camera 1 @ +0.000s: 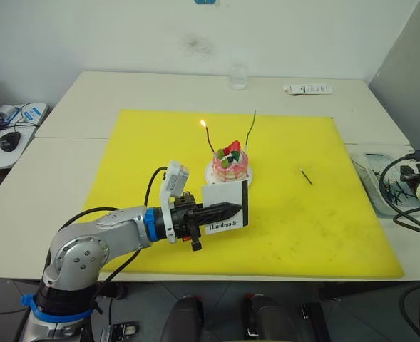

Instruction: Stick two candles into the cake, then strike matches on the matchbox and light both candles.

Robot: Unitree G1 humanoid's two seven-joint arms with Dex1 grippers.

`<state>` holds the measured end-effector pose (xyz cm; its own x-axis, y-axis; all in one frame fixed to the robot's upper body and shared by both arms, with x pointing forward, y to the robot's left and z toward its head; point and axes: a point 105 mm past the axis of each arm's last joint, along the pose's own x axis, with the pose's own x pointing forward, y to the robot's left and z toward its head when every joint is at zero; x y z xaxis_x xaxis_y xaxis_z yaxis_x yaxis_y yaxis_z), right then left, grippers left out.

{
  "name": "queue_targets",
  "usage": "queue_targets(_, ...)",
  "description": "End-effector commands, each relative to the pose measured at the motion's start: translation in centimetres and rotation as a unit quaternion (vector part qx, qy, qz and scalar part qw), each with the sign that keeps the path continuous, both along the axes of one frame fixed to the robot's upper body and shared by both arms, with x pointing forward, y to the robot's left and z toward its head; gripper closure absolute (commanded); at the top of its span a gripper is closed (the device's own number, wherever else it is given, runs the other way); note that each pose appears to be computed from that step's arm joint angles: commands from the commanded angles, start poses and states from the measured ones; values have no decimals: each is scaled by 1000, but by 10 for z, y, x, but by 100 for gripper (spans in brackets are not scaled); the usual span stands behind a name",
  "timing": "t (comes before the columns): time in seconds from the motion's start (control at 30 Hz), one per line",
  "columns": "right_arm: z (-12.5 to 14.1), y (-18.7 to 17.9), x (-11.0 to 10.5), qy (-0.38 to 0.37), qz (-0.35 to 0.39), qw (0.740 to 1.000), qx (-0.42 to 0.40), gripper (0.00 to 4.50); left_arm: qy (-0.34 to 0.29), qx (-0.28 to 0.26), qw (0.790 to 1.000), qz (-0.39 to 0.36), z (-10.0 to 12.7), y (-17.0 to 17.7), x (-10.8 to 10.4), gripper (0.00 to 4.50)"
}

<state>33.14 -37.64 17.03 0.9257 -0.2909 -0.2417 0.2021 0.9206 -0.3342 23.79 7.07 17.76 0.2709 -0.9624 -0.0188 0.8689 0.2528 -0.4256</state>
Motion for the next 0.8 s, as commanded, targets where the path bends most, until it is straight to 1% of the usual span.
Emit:
queue_targets(0.03, 32, 0, 0, -54, 9, 998, -34, 147, -27, -9, 1000, -5, 9, -3, -6, 450)
queue_targets(0.07, 39, 5, 2, -72, 22, 996, -39, 104, -26, -8, 1000, -6, 9, -3, -6, 450)
queue_targets(0.13, 54, 28, 9, -112, 84, 990, -36, 37, -23, -8, 1000, -7, 8, -3, -6, 450)
queue_targets(0.17, 58, 55, 13, -131, 150, 980, -10, 2, -23, -7, 1000, -7, 7, -2, -6, 450)
queue_targets(0.23, 54, 99, 13, -131, 251, 959, 32, 2, -23, -5, 1000, -8, 7, -1, -5, 450)
queue_targets(0.33, 33, 140, 12, -100, 331, 937, 56, 2, -27, 4, 1000, -4, 6, 1, -3, 450)
queue_targets(0.4, 12, 150, 16, -74, 339, 936, 51, 2, -29, 8, 1000, -2, 5, 3, -2, 450)
queue_targets(0.5, -11, 152, 24, -58, 323, 943, 60, 2, -30, 11, 999, -3, 5, 2, -4, 450)
queue_targets(0.63, -32, 155, 35, -57, 301, 947, 91, 2, -29, 11, 1000, -4, 4, 1, -6, 450)
queue_targets(0.73, -49, 154, 39, -44, 286, 952, 97, 2, -29, 9, 1000, 0, 5, 1, -6, 450)
queue_targets(0.8, -55, 154, 42, -37, 282, 954, 98, 2, -31, 7, 1000, 0, 7, 1, -6, 450)
